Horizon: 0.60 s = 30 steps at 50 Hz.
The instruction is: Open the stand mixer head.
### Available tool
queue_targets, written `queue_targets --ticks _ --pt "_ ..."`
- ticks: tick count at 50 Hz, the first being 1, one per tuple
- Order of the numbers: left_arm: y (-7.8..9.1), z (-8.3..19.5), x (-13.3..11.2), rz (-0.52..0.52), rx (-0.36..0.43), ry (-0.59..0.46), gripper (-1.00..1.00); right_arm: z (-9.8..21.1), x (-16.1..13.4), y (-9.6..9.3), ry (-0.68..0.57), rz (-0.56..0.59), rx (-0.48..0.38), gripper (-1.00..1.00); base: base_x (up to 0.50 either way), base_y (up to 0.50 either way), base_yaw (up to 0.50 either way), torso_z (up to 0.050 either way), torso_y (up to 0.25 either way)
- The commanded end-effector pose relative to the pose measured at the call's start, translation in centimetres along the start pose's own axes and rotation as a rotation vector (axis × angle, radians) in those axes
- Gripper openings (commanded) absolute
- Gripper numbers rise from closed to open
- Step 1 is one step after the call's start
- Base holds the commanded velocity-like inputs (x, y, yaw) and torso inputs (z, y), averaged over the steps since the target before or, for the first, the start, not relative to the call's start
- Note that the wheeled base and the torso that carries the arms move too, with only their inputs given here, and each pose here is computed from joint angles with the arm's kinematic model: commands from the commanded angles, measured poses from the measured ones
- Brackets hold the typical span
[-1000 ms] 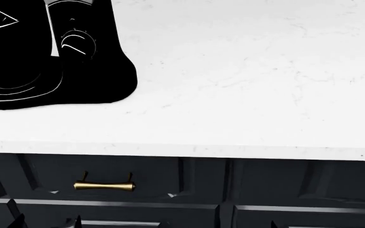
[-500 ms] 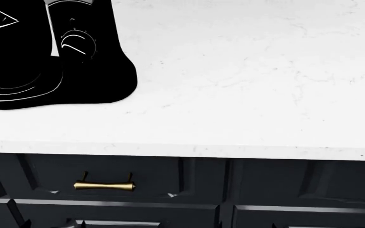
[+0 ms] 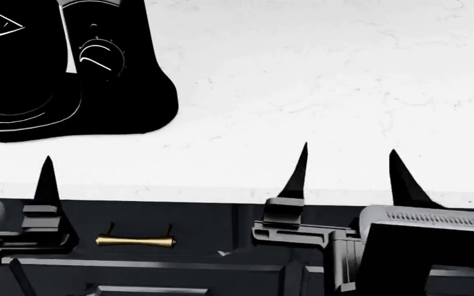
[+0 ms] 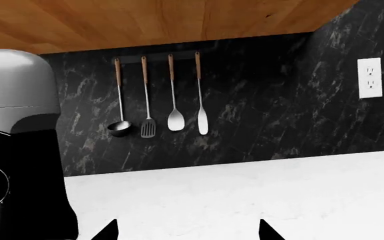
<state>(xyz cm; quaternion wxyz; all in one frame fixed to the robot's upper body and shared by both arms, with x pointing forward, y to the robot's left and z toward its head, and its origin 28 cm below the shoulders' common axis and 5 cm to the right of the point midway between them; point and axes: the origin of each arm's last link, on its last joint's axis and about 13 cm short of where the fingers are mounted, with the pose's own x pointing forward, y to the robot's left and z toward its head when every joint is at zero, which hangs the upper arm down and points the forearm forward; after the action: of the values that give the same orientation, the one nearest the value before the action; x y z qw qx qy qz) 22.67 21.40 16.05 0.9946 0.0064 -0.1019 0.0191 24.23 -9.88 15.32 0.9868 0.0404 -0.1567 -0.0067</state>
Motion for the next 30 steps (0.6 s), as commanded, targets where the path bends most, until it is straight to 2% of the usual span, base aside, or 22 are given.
queue_targets --ticks 1,9,14,30 --pt "0.04 7.31 -1.68 -0.025 0.039 -0.232 1.0 6.71 0.3 0.33 -0.192 0.058 0.041 1.0 0.0 0.0 0.0 0.0 0.0" --pt "0.01 7.78 -1.55 -0.001 0.037 -0.258 1.0 6.86 0.56 0.32 -0.211 0.057 0.063 1.0 0.0 0.0 0.0 0.0 0.0" --pt "-0.03 7.59 -1.4 -0.002 0.028 -0.262 1.0 6.63 0.61 0.35 -0.217 0.047 0.046 1.0 0.0 0.03 0.0 0.0 0.0" --pt "0.12 6.87 -1.91 0.012 0.03 -0.246 1.0 6.79 0.36 0.48 -0.219 0.041 0.043 1.0 0.0 0.5 0.0 0.0 0.0"
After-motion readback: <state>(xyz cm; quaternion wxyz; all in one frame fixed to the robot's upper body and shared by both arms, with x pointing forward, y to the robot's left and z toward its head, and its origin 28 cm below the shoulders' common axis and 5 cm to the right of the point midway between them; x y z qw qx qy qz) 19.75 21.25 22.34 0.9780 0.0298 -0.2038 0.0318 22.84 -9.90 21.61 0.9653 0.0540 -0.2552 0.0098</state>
